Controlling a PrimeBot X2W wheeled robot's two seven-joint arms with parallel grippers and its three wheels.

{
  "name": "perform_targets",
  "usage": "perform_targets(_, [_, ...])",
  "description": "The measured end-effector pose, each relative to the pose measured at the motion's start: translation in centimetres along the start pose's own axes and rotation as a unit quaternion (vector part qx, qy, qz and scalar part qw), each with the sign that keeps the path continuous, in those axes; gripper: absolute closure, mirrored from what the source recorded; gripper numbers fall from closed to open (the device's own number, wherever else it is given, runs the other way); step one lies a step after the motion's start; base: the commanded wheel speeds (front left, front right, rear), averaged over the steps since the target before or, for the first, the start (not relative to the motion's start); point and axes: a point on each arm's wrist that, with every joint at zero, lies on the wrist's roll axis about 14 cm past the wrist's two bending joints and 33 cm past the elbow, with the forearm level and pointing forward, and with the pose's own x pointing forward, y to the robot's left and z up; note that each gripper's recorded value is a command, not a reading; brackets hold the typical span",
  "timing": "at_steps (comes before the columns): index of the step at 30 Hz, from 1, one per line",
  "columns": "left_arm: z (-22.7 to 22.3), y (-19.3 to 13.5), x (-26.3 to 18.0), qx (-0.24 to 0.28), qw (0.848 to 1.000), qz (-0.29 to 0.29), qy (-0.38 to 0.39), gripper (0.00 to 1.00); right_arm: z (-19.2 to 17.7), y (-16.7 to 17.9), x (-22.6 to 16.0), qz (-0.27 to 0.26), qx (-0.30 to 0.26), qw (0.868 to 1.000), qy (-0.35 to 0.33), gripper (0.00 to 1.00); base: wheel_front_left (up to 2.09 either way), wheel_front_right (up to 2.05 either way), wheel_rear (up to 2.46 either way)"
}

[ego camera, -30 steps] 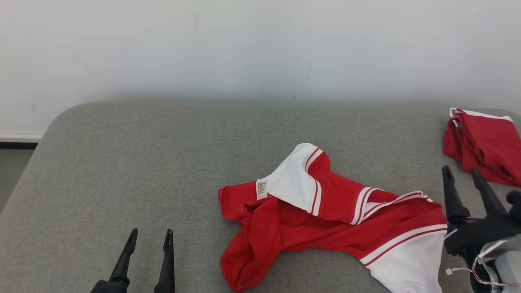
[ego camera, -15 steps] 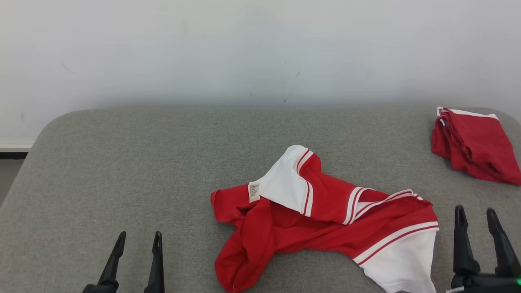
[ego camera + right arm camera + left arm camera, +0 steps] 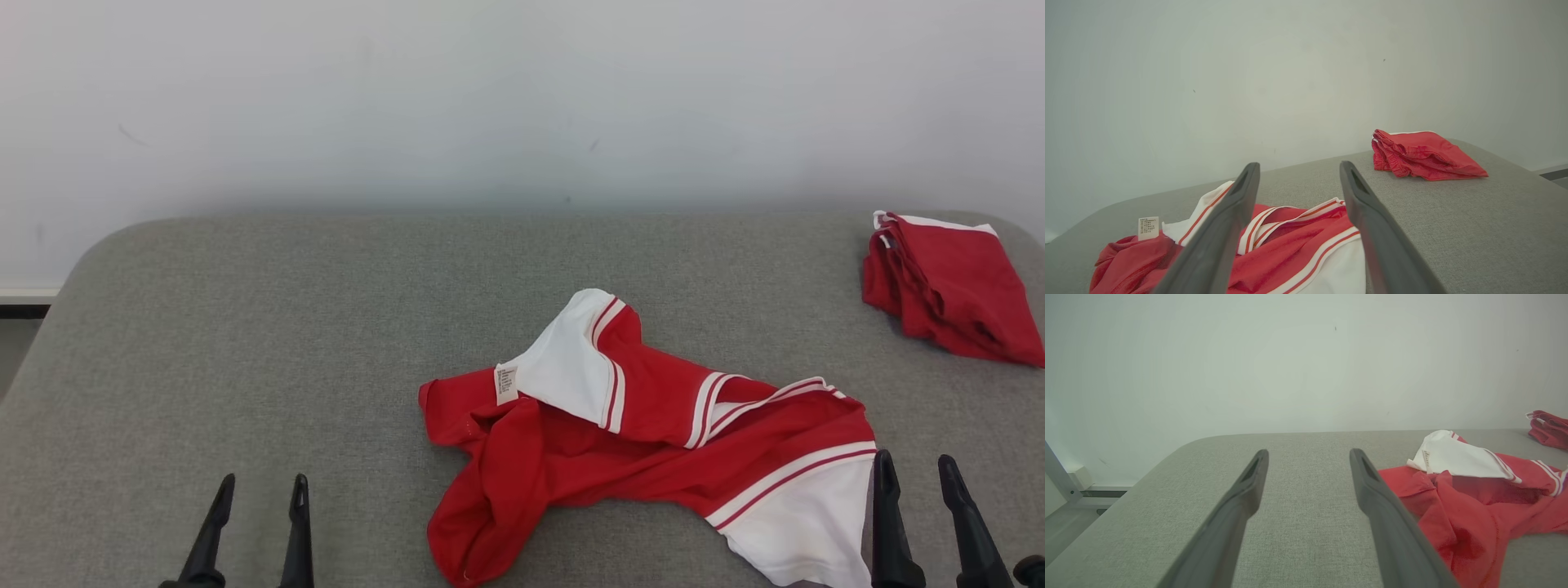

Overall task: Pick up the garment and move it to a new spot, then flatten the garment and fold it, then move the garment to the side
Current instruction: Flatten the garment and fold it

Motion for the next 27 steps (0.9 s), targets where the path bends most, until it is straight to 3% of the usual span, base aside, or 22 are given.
perform_targets(9, [-3.3,-5.9,0.0,-0.001,0.994,-0.098,0.052,0.0,-0.9,0.1,0.0,0.001,-0.01,1.0,0.016,0.0,0.0,0.0,0.0])
perform_targets(17, [-8.2,-12.0,-1.6,-0.017,0.971,-0.2,0.133,0.0,-1.6,-0.9,-0.1,-0.014,-0.016,0.999,0.028,0.0,0.0,0.0,0.0])
perform_targets(27, [-12.5,-13.0,-2.9,-0.001,0.949,-0.238,0.206,0.0,-1.7,-2.0,-0.7,-0.032,-0.021,0.999,0.032,0.0,0.0,0.0,0.0])
